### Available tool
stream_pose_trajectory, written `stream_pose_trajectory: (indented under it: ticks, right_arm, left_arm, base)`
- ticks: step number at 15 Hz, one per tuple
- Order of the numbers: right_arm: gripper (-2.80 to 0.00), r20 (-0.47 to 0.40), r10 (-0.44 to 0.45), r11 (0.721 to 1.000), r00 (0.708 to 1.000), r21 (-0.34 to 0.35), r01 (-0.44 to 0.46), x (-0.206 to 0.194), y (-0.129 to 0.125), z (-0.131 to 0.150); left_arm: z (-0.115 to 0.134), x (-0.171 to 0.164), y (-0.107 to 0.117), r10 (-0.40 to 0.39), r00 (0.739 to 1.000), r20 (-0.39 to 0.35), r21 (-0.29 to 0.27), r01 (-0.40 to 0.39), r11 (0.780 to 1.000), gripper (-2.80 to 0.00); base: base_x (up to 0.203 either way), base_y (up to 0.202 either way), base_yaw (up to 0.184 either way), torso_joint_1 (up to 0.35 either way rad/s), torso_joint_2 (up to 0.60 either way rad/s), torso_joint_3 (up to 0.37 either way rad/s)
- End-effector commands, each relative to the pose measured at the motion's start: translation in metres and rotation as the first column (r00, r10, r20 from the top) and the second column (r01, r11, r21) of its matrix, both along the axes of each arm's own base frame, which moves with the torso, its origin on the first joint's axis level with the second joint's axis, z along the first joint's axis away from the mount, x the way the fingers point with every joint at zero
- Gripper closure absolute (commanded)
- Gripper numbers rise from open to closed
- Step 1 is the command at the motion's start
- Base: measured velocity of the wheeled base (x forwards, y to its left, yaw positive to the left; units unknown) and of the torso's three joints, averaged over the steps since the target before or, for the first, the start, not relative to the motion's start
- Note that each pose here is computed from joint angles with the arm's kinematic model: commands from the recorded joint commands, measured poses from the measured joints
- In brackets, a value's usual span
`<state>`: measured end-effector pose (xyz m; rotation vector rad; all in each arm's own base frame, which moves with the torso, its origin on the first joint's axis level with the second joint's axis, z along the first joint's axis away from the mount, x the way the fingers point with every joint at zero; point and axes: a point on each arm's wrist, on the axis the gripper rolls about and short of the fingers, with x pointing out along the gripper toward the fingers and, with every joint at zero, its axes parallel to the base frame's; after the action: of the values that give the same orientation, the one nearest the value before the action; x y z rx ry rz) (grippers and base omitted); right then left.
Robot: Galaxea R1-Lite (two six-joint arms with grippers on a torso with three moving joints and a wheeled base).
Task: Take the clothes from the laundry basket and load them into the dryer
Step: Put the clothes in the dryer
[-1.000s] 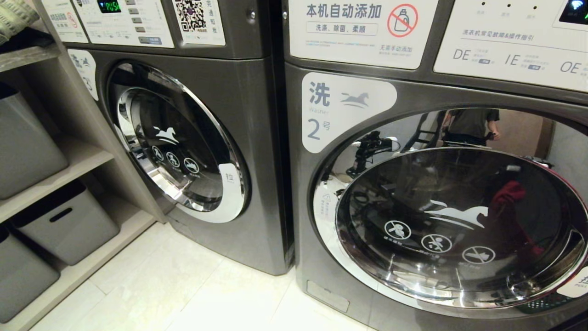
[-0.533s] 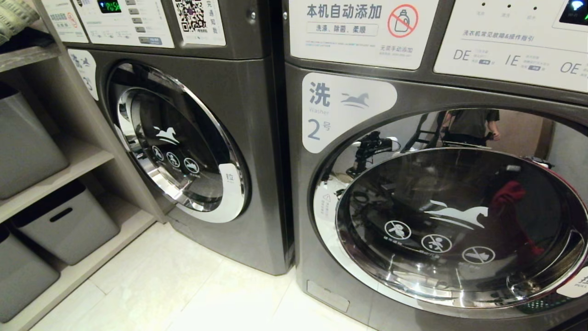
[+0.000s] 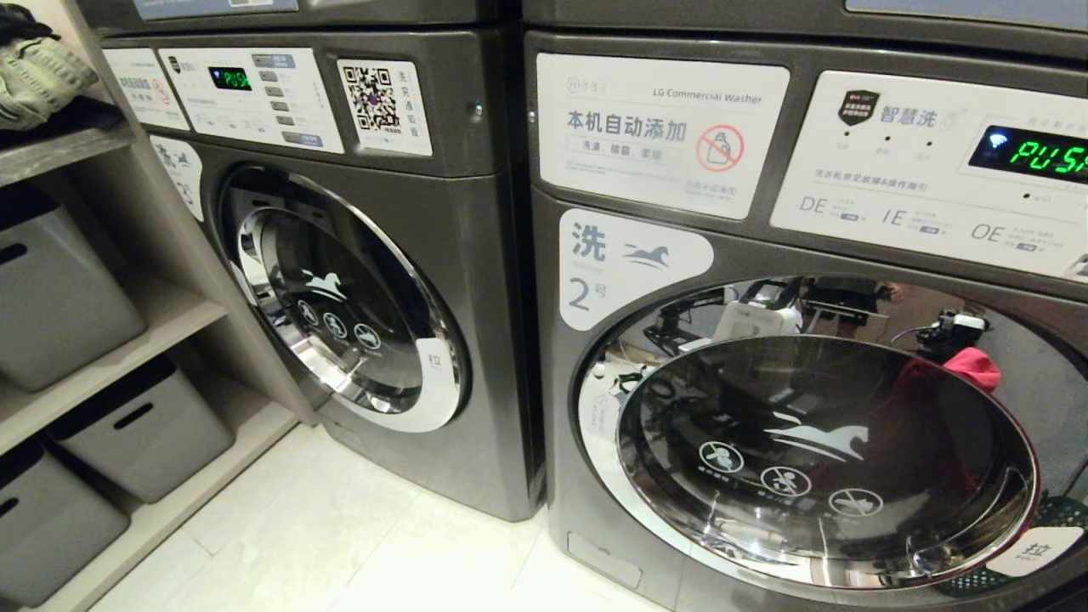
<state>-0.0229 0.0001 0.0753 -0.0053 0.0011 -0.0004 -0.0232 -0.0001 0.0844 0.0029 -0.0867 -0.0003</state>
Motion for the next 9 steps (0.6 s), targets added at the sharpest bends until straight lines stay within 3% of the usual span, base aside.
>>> stream_pose_trajectory:
  ticks: [1, 9]
  right_arm:
    - [0.00, 0.000, 0.000, 1.000, 1.000, 0.000, 0.000, 0.0001, 0.0000, 0.0001]
    - [0.00, -0.002, 0.000, 1.000, 1.000, 0.000, 0.000, 0.0001, 0.0000, -0.0001]
  left_arm:
    - [-0.0090, 0.0024, 0.0000, 0.000, 1.000, -0.030, 0.000, 0.000, 1.000, 0.00]
    - [-0.0091, 0.0024, 0.0000, 0.000, 1.000, -0.031, -0.004, 0.000, 1.000, 0.00]
  base:
    - [0.000, 0.000, 0.000, 0.134, -0.48, -0.339]
    - [0.000, 0.000, 0.000, 0.154, -0.47, -0.318]
